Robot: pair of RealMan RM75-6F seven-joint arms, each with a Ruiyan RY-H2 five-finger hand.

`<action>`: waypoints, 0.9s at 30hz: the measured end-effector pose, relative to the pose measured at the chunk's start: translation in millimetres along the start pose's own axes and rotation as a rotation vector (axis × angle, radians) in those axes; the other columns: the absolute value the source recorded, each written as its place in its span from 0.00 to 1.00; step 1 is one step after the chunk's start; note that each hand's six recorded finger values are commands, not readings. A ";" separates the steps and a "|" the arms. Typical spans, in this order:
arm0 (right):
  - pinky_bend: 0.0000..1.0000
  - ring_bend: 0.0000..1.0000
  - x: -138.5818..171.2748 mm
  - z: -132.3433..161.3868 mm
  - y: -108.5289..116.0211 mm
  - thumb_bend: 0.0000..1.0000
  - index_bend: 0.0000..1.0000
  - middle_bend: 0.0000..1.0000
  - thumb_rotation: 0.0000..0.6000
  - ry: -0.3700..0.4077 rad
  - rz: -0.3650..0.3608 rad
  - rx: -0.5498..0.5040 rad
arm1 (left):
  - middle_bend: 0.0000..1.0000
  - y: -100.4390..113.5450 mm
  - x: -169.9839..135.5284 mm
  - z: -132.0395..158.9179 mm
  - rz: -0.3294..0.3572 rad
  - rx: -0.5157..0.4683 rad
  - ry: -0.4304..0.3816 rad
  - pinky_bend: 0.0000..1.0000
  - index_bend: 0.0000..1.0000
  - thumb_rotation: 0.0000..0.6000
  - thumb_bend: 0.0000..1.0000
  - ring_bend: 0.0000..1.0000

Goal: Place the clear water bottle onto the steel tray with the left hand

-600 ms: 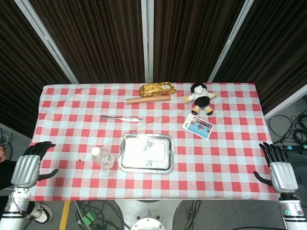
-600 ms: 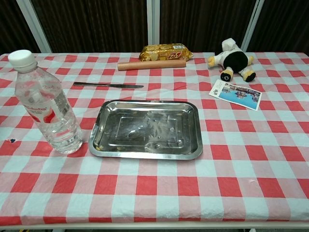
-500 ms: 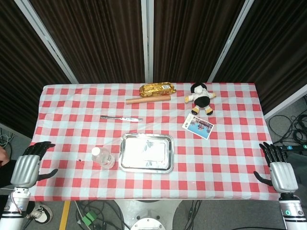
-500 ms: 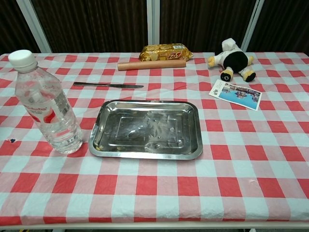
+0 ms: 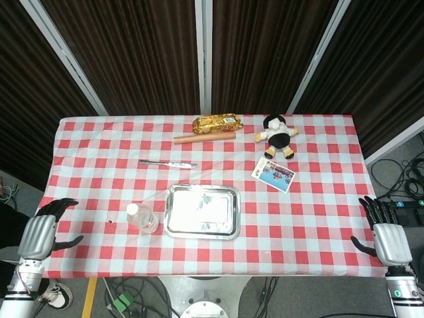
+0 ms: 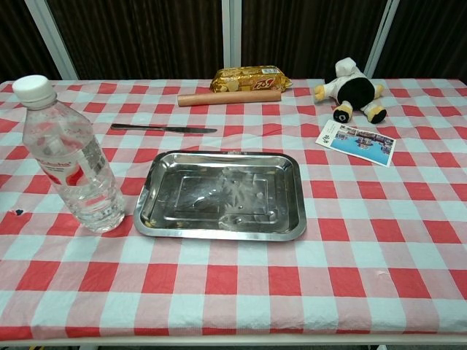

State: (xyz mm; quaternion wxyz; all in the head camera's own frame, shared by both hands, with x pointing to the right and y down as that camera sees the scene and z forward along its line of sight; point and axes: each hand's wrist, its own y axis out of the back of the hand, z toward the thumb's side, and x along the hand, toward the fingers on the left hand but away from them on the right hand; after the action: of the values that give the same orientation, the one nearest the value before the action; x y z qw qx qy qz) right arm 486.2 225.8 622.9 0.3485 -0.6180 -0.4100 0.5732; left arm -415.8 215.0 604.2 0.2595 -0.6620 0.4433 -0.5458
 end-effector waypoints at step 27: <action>0.00 0.00 -0.7 -4.5 4.8 0.15 0.07 0.05 1.00 -0.008 -0.012 -0.009 | 0.22 -71.5 39.0 84.7 -0.243 -0.459 -0.072 0.21 0.18 1.00 0.00 0.16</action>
State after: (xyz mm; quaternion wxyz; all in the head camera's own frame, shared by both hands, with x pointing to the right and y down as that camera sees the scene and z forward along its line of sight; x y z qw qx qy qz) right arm 491.2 223.3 619.3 0.3477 -0.6147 -0.4177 0.5717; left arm -313.0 203.0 659.7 0.0509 -0.7708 0.4634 -0.4343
